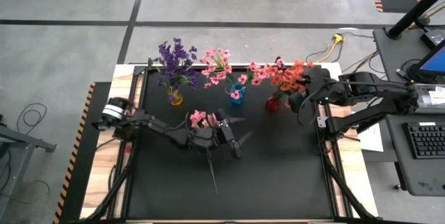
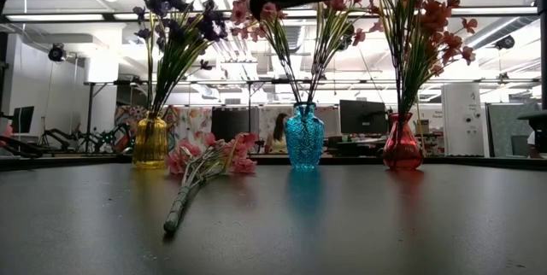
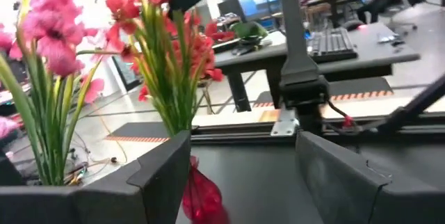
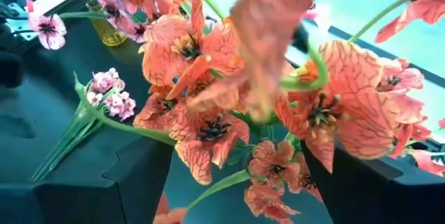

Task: Sort flowers into vase by color
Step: Put the orange flower into the red vase

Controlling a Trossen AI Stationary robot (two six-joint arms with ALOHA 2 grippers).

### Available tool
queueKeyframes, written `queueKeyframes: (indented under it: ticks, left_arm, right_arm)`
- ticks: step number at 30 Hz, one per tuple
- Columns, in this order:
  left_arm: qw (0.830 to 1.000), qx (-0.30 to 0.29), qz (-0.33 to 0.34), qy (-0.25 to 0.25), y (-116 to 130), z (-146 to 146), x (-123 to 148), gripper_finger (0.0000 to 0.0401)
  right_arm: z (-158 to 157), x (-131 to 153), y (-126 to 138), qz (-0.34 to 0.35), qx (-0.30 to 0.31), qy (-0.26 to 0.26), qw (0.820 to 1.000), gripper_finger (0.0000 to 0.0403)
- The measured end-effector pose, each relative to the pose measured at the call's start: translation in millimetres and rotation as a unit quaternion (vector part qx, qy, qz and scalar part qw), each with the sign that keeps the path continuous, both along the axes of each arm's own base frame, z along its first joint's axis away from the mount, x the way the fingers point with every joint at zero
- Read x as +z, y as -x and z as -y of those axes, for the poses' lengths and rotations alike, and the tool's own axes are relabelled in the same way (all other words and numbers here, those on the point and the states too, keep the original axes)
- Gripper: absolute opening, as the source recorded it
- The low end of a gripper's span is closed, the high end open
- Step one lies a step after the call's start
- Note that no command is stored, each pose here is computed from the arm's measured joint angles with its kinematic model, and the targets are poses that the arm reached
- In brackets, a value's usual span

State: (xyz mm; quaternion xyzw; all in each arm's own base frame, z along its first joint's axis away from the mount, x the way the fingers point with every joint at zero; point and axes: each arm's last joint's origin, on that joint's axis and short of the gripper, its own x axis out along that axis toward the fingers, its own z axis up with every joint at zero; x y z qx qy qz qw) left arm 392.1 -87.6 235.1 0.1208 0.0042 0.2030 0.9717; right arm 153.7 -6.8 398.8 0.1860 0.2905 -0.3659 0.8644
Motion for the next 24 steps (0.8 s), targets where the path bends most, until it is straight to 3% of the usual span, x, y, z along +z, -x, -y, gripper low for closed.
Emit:
queueKeyframes:
  ticks: [11,19,24]
  left_arm:
    - [0.998,0.008,0.065,0.017,-15.1,-16.2,-21.5,0.0247]
    - [0.998,0.026,0.060,-0.011,-51.6,-18.0,-51.2,0.0247]
    - [0.996,0.064,0.061,-0.018,-69.6,-17.0,-56.0,0.0247]
  right_arm:
    - [-2.7,6.9,2.1,0.003,0.046,-0.034,0.998,0.0297]
    - [-3.5,17.0,6.8,0.014,0.061,-0.050,0.997,0.0295]
    - [-4.2,23.9,9.9,0.023,0.074,-0.059,0.995,0.0293]
